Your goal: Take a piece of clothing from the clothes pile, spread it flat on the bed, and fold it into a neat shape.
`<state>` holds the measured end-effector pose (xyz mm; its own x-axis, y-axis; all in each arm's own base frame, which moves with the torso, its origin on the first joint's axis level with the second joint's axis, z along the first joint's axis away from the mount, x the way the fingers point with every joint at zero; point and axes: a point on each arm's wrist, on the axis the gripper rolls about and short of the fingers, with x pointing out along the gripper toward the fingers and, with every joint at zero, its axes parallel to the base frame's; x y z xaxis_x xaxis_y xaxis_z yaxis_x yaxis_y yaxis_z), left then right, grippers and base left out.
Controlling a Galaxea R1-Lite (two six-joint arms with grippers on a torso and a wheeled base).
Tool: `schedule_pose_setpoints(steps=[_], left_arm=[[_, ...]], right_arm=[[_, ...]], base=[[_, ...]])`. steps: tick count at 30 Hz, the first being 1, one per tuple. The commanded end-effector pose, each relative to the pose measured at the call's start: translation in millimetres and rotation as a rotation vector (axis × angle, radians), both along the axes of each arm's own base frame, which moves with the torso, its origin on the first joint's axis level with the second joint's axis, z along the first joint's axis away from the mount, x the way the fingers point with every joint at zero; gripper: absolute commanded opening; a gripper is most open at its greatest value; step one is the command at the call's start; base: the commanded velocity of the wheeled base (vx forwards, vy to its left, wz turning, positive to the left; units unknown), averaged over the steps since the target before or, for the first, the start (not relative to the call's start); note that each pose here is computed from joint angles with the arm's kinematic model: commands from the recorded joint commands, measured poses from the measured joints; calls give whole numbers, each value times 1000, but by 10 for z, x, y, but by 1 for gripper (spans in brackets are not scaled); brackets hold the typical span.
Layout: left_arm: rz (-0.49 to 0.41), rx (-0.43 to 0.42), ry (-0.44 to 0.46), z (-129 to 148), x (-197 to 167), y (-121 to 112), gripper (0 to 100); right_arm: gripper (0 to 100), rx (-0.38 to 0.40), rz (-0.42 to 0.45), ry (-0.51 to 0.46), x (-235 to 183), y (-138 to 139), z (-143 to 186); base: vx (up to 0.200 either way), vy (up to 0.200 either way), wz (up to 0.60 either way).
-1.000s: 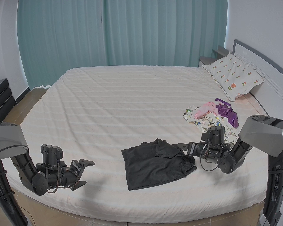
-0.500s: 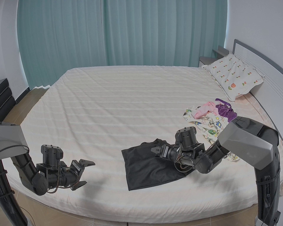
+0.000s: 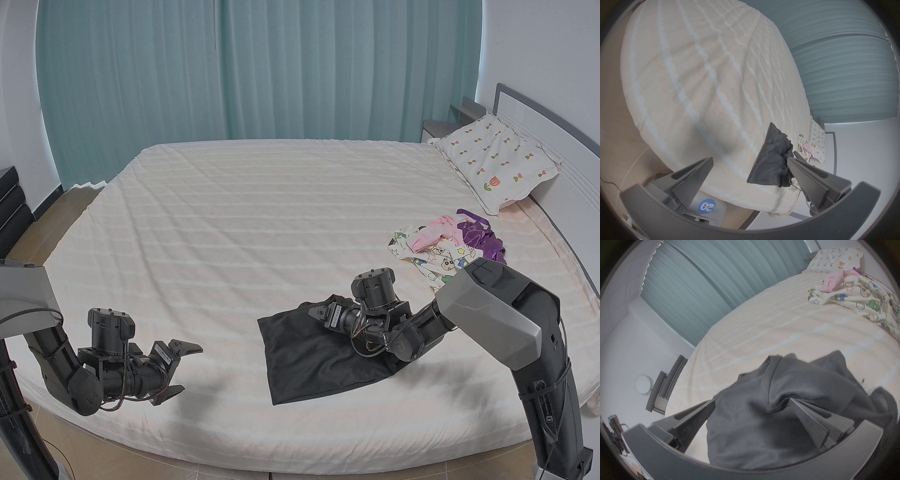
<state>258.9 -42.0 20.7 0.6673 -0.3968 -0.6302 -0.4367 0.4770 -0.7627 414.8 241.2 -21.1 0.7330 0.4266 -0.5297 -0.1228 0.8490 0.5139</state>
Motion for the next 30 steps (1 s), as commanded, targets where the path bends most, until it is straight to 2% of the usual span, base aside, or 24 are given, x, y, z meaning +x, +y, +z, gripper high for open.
schedule_pose_setpoints(steps=[1, 8, 13, 18, 20, 25, 30], left_arm=[[-1, 2, 4, -11, -1, -1, 100], [4, 8, 2, -12, 0, 1, 100], [4, 14, 7, -28, 0, -6, 100], [4, 14, 7, -28, 0, -6, 100], [4, 14, 7, -28, 0, -6, 100], [4, 14, 7, -28, 0, -6, 100], [4, 14, 7, -28, 0, -6, 100]], right_arm=[[100, 11, -77, -55, 300, -129, -35], [100, 20, -199, -154, 716, -416, -21], [100, 9, -226, -178, 821, -559, -65], [100, 8, -248, -189, 839, -665, 58], [100, -6, -258, -168, 740, -776, 200], [100, -68, -218, -115, 361, -930, 436], [100, -148, -145, -34, -77, -1093, 386]], base=[[0, 0, 0], [0, 0, 0], [0, 0, 0], [0, 0, 0], [0, 0, 0], [0, 0, 0], [0, 0, 0]])
